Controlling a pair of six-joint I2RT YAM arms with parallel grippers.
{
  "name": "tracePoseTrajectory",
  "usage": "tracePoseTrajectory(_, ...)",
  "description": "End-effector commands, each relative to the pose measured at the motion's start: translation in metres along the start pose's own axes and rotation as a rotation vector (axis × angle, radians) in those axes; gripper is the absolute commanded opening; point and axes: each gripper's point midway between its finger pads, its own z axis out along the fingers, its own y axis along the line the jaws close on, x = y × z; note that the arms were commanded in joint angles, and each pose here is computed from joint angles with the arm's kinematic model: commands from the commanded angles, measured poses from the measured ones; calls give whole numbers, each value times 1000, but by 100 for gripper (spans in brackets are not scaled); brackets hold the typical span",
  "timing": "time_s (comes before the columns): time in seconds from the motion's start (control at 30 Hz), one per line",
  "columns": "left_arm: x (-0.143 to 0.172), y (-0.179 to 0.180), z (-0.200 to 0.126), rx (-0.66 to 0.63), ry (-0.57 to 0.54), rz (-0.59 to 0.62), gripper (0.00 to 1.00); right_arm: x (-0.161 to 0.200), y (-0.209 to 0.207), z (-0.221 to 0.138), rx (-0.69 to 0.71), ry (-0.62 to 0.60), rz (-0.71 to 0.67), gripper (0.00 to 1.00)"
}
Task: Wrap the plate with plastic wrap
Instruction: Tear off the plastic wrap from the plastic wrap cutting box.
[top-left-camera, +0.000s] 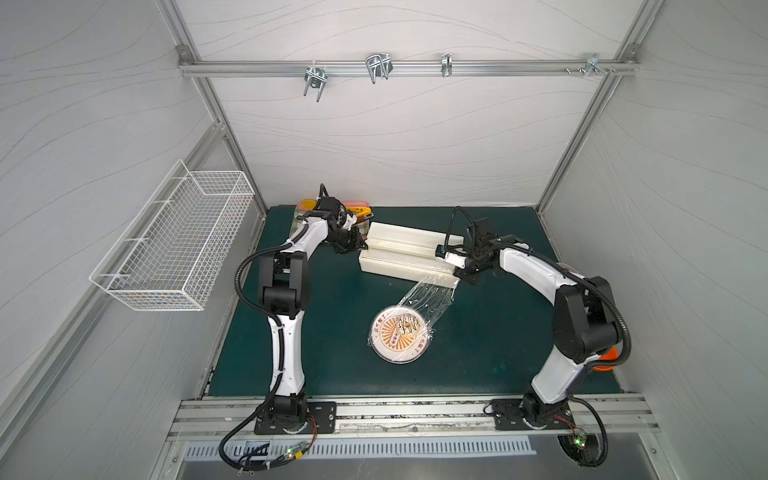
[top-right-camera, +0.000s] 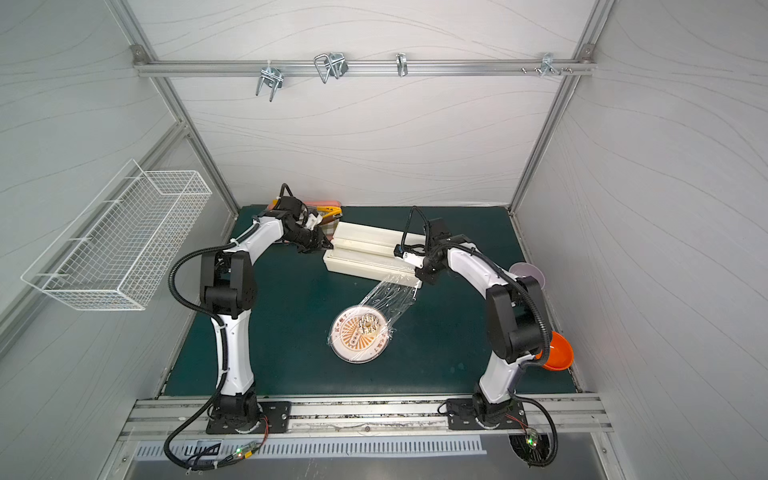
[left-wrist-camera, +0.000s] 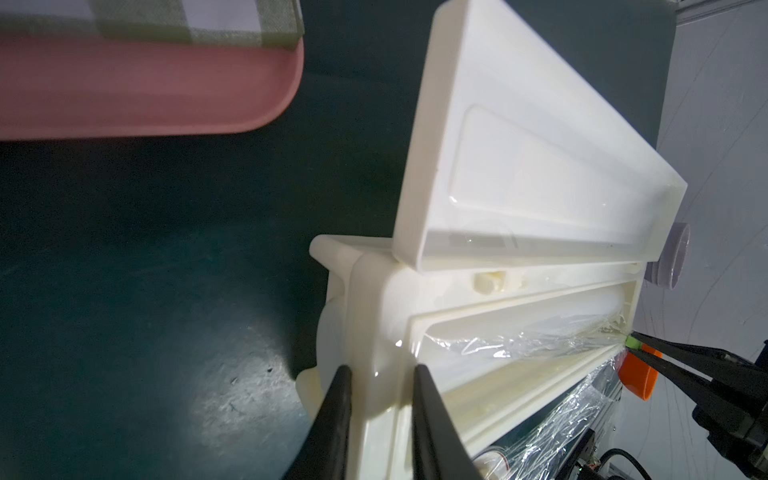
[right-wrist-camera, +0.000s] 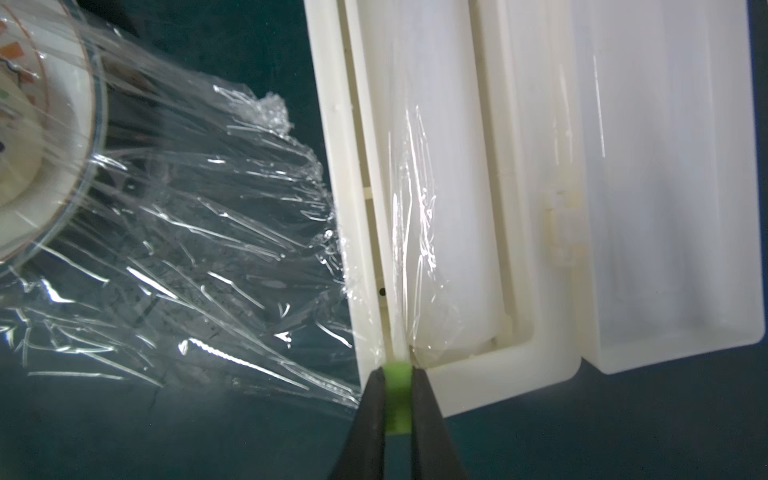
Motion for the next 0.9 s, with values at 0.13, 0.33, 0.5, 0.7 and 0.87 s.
tracePoseTrajectory(0.13, 28, 146, 3, -407, 67, -231, 0, 86, 25, -22, -77, 350, 89, 6)
tracePoseTrajectory(0.33, 21, 109, 17, -274, 71, -196, 0, -18, 1, -24, -21, 7, 219, 45)
tracePoseTrajectory(0.5, 5, 58, 22, -154, 43, -128, 5, -51, -18, -37, -3, -100, 295, 55)
tracePoseTrajectory(0.7, -4, 11, 17, -70, 25, -67, 19, -39, -33, -33, 83, -75, 586, 54)
tracePoseTrajectory(0.87, -17, -16, -20, -61, -58, -20, 42, -52, -23, -35, 18, -207, 930, 56)
